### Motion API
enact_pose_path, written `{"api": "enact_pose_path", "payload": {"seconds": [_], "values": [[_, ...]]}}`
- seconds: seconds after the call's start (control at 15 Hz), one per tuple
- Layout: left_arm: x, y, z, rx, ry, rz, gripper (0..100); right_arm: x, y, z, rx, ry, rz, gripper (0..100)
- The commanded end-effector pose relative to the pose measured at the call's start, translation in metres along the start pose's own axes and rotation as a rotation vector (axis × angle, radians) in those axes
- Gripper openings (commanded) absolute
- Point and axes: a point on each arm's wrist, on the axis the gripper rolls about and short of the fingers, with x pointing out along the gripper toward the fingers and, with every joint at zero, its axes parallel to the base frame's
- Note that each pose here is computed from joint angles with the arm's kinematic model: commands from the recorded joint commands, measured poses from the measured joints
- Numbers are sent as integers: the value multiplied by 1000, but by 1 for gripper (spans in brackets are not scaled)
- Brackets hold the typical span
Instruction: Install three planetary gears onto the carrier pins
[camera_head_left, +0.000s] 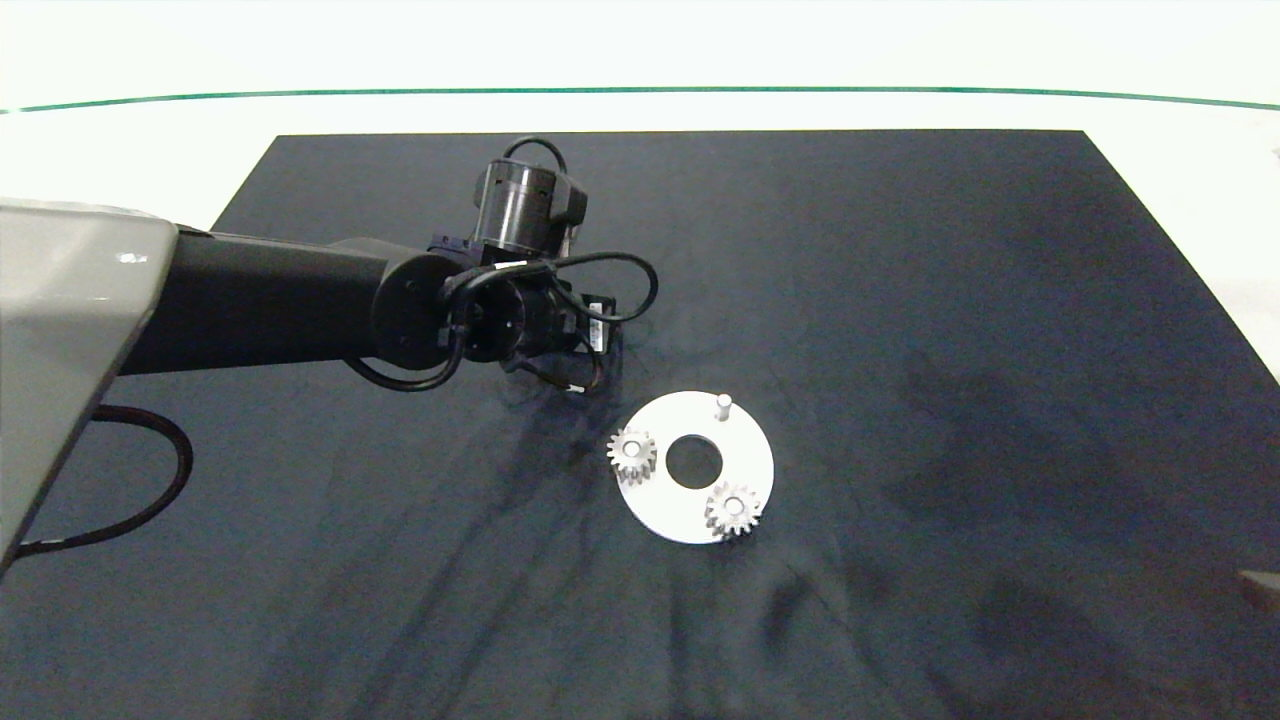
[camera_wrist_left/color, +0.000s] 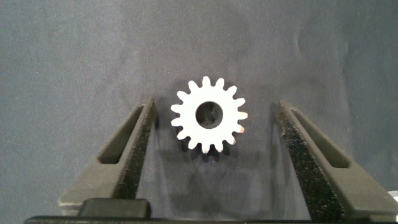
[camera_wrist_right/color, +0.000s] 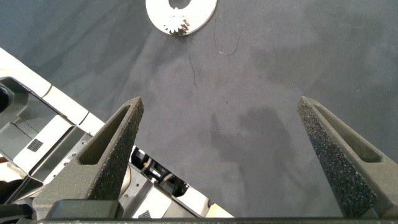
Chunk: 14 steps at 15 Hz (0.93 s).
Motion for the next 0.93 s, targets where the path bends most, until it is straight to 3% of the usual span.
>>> {"api": "enact_pose_path", "payload": {"seconds": [0.07,0.93], "values": [[0,0,0,-1,1,2,71,1,0,0,1,7,0,100],[5,-6,-5,8,14,-6,44,0,0,0,-1,4,0,100]]}}
